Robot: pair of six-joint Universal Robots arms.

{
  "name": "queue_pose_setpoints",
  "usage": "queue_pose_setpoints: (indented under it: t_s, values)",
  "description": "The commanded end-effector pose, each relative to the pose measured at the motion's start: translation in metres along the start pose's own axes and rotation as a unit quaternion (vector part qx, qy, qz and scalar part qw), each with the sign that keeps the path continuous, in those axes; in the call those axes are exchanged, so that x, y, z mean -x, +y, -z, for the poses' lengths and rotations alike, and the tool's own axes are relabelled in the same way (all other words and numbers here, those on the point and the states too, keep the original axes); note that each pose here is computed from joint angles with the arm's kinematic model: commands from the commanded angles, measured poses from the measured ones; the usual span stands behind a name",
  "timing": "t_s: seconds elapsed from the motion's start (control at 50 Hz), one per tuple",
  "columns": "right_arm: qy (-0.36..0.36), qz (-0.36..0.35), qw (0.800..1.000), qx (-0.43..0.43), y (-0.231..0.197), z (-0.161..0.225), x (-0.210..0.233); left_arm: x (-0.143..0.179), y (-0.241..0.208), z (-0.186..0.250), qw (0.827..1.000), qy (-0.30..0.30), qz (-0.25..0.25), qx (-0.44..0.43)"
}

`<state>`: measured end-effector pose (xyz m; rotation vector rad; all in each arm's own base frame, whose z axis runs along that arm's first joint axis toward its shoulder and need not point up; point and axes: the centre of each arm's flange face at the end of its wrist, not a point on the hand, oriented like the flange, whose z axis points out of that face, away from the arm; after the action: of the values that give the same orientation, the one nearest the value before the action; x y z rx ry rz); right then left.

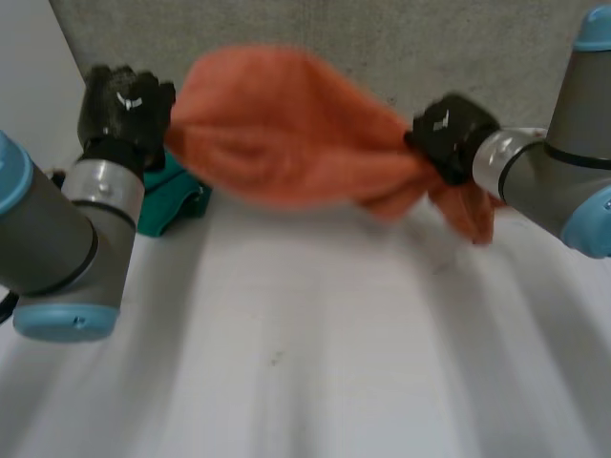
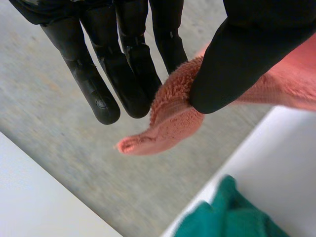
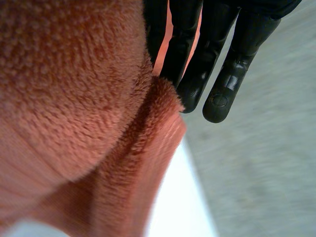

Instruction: Fold the laundry.

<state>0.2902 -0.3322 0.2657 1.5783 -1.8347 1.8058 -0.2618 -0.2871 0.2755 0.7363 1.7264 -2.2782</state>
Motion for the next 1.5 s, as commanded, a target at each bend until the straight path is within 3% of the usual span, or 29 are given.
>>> queue_pose_setpoints:
  t_s: [0.02,0.14,0.36,0.52,0.72,0.84,0.92,1.08,1.2,1.38,1.5]
  values:
    - [-0.040,-0.010,0.997,0.062,0.021,-0.001,0.017,-0.004,0.005,0.016,1.000,0.014,0.004,0.014]
    - [-0.002,-0.094,0.990,0.109,0.048,-0.004,0.019,-0.011,0.001,0.023,1.000,0.027,0.007,0.012]
    - [-0.012,-0.205,0.963,0.176,0.091,0.016,0.032,-0.016,0.006,0.032,0.999,0.040,0.005,0.024]
    - [-0.007,-0.270,0.949,0.162,0.098,0.037,0.023,-0.015,0.007,0.038,0.998,0.050,0.001,0.040]
    - [0.053,-0.233,0.966,0.099,0.072,0.061,-0.007,0.002,-0.004,0.044,0.998,0.040,-0.001,0.046]
    - [0.137,-0.145,0.980,0.022,0.013,0.106,-0.061,0.053,-0.055,0.049,0.999,-0.029,0.007,-0.018]
    - [0.145,-0.094,0.985,0.025,-0.017,0.137,-0.081,0.089,-0.094,0.063,0.995,-0.075,0.011,-0.068]
    - [0.147,-0.067,0.987,0.026,-0.051,0.173,-0.105,0.106,-0.118,0.082,0.994,-0.076,0.010,-0.071]
    - [0.131,-0.065,0.989,0.039,-0.041,0.159,-0.105,0.095,-0.098,0.072,0.998,-0.056,0.004,-0.032]
    - [0.033,-0.091,0.988,0.117,0.023,0.083,-0.069,0.037,-0.010,0.022,0.995,0.026,-0.016,0.095]
    - [0.090,-0.073,0.991,0.072,0.037,0.034,-0.074,0.016,0.021,-0.029,0.996,0.017,-0.019,0.089]
